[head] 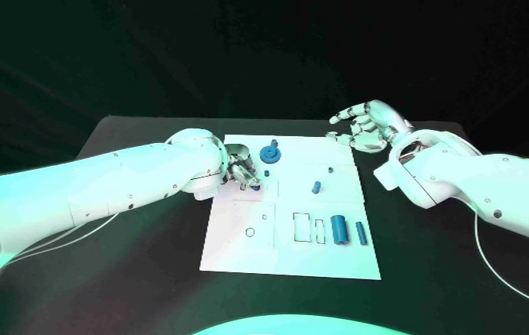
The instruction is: Assemble the parts on the task board
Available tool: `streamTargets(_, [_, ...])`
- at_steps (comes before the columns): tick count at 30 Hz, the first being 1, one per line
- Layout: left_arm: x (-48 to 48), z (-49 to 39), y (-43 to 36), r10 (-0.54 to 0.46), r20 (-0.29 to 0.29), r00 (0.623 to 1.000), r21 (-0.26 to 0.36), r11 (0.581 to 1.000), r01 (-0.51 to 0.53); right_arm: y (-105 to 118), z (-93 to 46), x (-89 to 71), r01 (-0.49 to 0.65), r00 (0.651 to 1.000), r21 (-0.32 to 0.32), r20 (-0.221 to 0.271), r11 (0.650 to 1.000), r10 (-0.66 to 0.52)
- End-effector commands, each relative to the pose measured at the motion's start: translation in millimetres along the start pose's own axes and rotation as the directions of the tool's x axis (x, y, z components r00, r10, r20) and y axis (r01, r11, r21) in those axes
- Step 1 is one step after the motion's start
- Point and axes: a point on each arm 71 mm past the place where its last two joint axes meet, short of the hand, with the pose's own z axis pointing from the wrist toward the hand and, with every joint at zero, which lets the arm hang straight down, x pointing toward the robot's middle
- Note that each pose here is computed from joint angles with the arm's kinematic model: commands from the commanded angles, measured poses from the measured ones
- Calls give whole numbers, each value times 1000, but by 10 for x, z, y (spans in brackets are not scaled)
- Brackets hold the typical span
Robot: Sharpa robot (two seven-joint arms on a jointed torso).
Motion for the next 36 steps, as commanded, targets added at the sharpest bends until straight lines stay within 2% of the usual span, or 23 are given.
streamTargets(1, [74,16,-2,21,-64,998,-6,1000,-21,14,-4,8,4,1000,-16,-6,1000,-4])
streamTargets(13, [60,31,4,12,-57,998,-12,1000,-13,12,-7,4,4,1000,-15,-4,1000,-5])
streamTargets(23, [40,47,-10,1,-34,999,-12,1000,-2,12,-6,3,5,1000,-16,-3,1000,-5])
streamTargets(36, [47,69,-50,-1,-40,999,-6,1000,1,11,-8,0,5,1000,-16,-2,1000,-5])
